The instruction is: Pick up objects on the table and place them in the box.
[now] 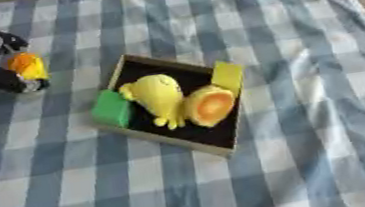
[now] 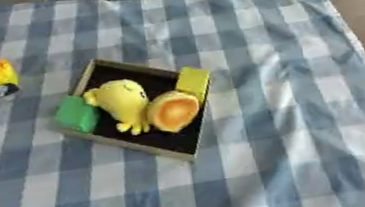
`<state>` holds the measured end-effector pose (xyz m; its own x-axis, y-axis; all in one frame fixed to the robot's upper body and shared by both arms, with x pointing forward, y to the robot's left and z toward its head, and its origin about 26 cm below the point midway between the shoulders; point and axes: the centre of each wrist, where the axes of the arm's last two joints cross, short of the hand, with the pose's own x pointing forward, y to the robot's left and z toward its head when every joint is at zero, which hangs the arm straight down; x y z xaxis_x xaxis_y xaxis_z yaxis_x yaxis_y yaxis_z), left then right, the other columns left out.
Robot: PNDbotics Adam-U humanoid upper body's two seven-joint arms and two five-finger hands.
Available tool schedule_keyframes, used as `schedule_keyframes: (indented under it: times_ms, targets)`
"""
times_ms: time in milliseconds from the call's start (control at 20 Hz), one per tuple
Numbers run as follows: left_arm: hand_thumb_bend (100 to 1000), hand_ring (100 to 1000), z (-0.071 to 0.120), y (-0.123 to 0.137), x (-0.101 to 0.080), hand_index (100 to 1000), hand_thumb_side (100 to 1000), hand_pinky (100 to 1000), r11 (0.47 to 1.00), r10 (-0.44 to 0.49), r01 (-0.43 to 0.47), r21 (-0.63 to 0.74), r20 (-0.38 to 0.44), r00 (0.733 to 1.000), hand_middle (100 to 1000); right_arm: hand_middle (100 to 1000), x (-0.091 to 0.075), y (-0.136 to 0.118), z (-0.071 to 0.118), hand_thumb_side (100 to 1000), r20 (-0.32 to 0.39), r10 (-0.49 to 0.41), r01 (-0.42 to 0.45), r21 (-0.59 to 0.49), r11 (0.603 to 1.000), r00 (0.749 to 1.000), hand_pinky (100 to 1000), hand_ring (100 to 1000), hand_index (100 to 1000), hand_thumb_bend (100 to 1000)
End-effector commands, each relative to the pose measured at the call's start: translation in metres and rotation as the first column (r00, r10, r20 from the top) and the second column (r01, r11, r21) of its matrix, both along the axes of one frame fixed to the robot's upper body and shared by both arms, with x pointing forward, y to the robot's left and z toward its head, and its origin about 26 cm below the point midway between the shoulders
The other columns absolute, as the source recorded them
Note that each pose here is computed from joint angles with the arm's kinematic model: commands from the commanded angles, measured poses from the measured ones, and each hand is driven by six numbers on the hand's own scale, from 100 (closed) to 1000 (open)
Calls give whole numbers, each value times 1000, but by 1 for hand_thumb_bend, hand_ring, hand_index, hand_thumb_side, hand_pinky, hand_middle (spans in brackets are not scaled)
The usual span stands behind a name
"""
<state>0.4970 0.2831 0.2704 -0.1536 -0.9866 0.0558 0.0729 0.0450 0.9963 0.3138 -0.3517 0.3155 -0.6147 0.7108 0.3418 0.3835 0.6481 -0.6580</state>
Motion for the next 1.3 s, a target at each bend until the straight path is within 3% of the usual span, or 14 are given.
schedule_keyframes:
  times_ms: [50, 400, 550, 600, 650, 800, 1050, 1300]
  targets:
    - [454, 831, 17, 3, 0, 878, 370, 890, 1000, 22, -21, -20, 48, 999, 771, 634, -3, -2, 8, 379, 20, -2, 3, -12, 1000, 1000, 851, 666, 747, 100]
    - [376, 770, 13, 1, 1, 800, 280, 847, 999, 30, -29, -37, 18, 999, 699, 633, -2, -2, 7, 380, 19, -5, 5, -6, 1000, 1000, 851, 666, 747, 100]
    - [287, 745, 15, 1, 0, 772, 173, 832, 999, 31, -31, -34, 21, 999, 665, 633, -1, -3, 7, 381, 15, -6, 6, -4, 1000, 1000, 851, 666, 747, 100]
    - [251, 744, 16, 0, 0, 771, 202, 832, 999, 29, -28, -33, 24, 999, 663, 633, -1, -3, 6, 395, 13, -6, 6, -3, 1000, 1000, 851, 666, 747, 100]
    - [251, 744, 18, -1, -1, 769, 108, 832, 999, 24, -23, -33, 28, 999, 662, 633, -1, -3, 6, 382, 12, -7, 7, -3, 1000, 1000, 851, 666, 747, 100]
    - [220, 744, 26, -6, -4, 764, 100, 832, 1000, -6, 7, -16, 51, 999, 664, 633, 0, -4, 5, 384, 7, -9, 9, 0, 1000, 1000, 851, 666, 747, 100]
    - [173, 745, 53, -27, -20, 759, 100, 832, 988, -150, 145, 50, 130, 980, 665, 633, 0, -5, 4, 389, 4, -9, 9, 0, 1000, 1000, 851, 666, 747, 100]
    - [163, 744, 80, -57, -52, 759, 100, 832, 934, -356, 339, 116, 193, 914, 665, 633, 0, -5, 3, 391, -2, -8, 8, -5, 1000, 1000, 851, 667, 746, 100]
